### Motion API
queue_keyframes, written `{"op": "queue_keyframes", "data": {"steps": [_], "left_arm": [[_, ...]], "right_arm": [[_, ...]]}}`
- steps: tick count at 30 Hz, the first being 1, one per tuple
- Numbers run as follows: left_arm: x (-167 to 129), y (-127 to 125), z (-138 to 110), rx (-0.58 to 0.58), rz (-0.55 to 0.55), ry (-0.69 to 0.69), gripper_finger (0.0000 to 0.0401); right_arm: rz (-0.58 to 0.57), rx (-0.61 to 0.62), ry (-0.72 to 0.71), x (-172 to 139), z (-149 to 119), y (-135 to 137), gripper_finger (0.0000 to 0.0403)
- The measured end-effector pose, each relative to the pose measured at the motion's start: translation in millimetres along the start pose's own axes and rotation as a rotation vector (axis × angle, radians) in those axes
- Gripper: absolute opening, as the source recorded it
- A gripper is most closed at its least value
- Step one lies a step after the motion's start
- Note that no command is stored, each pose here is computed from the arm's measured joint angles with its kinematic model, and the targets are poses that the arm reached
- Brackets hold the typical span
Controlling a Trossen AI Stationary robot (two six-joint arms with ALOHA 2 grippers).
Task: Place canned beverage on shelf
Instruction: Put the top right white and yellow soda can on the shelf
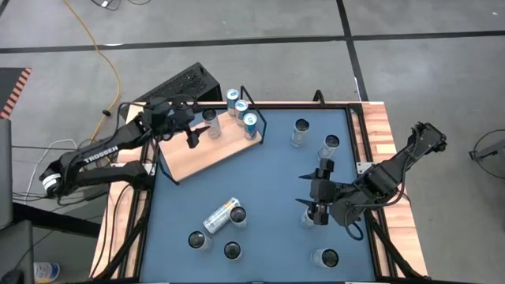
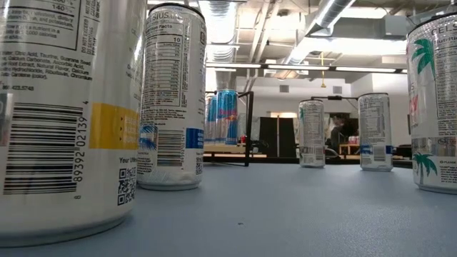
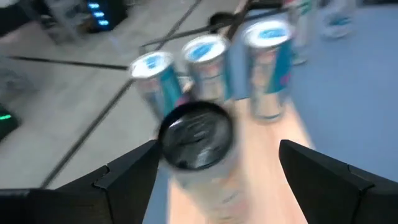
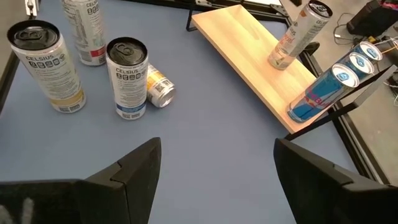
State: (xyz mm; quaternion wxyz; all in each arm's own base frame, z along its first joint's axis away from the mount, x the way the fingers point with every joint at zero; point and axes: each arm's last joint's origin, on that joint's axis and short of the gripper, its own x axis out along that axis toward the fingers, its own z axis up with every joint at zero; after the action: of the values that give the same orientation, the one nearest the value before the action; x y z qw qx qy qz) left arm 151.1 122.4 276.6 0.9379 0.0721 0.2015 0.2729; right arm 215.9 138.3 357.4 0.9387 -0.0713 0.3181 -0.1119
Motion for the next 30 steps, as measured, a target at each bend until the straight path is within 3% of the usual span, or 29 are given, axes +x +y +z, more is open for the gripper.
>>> {"op": "queue_keyframes", "data": {"steps": [4, 13, 18, 30], "left_arm": [[0, 7, -9, -0.006, 0.054, -0.043, 0.0319], [8, 3, -45, -0.093, -0.049, -0.135, 0.0319], [9, 3, -56, -0.111, -0.042, -0.181, 0.0319], [34, 6, -65, -0.185, -0.096, -0.129, 0.0319]], "right_arm": [[0.001, 0.002, 0.001, 0, 0, 0, 0.0295], [0.001, 0.013, 0.001, 0, 0, 0, 0.0295], [0.001, 0.029, 0.0, 0, 0, 0, 0.0295], [-0.004, 0.034, 0.001, 1, 1, -1, 0.0295]]}}
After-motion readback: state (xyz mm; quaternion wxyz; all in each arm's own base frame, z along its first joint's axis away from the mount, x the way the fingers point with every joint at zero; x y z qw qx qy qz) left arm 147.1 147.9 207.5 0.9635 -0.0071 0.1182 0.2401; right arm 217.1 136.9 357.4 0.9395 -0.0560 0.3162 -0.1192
